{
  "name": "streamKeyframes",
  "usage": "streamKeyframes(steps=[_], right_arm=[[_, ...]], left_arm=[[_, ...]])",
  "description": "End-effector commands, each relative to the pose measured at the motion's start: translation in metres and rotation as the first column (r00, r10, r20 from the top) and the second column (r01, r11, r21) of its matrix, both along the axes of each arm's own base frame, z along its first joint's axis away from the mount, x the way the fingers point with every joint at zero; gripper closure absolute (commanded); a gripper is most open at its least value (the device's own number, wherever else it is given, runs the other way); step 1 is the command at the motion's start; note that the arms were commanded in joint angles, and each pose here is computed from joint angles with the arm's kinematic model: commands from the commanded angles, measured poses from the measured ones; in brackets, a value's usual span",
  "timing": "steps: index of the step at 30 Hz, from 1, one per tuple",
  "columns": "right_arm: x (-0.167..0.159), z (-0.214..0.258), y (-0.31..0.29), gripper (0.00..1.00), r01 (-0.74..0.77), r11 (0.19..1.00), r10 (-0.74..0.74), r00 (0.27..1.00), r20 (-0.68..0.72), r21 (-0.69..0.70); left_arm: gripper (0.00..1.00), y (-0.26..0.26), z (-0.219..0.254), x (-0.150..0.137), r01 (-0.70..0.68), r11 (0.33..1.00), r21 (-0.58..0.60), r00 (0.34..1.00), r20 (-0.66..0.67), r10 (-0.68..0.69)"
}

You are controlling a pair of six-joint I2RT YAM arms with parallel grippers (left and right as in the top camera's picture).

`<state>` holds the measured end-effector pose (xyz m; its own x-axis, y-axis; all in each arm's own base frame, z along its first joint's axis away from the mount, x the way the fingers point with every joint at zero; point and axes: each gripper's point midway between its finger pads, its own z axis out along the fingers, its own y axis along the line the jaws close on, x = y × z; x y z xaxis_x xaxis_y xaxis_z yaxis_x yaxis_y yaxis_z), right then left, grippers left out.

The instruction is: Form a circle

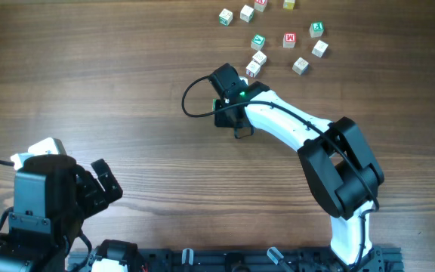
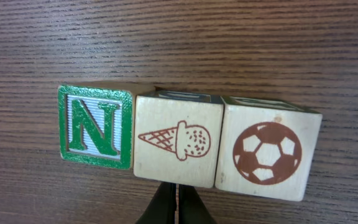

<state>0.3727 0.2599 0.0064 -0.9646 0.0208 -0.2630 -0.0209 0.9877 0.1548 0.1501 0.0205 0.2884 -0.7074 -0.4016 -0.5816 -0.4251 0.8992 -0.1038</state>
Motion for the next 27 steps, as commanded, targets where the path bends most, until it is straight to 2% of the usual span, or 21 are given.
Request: streamKeyframes(steps=[1, 27], right_arm=[[-0.0025, -0.0122, -0.0033, 0.95, -0.011, 1.0, 0.01, 1.0, -0.013, -0.026], [0.0026, -0.011, -0.0044, 0.95, -0.003, 0.999, 0.004, 1.0, 0.011, -0.035]], left_arm=[[0.0, 0.0036, -0.0002, 0.0001, -0.025, 1.0, 0.006, 1.0, 0.004, 0.025], [0.0, 0.0036, -0.0003, 0.0, -0.025, 1.0, 0.006, 1.0, 0.004, 0.025]])
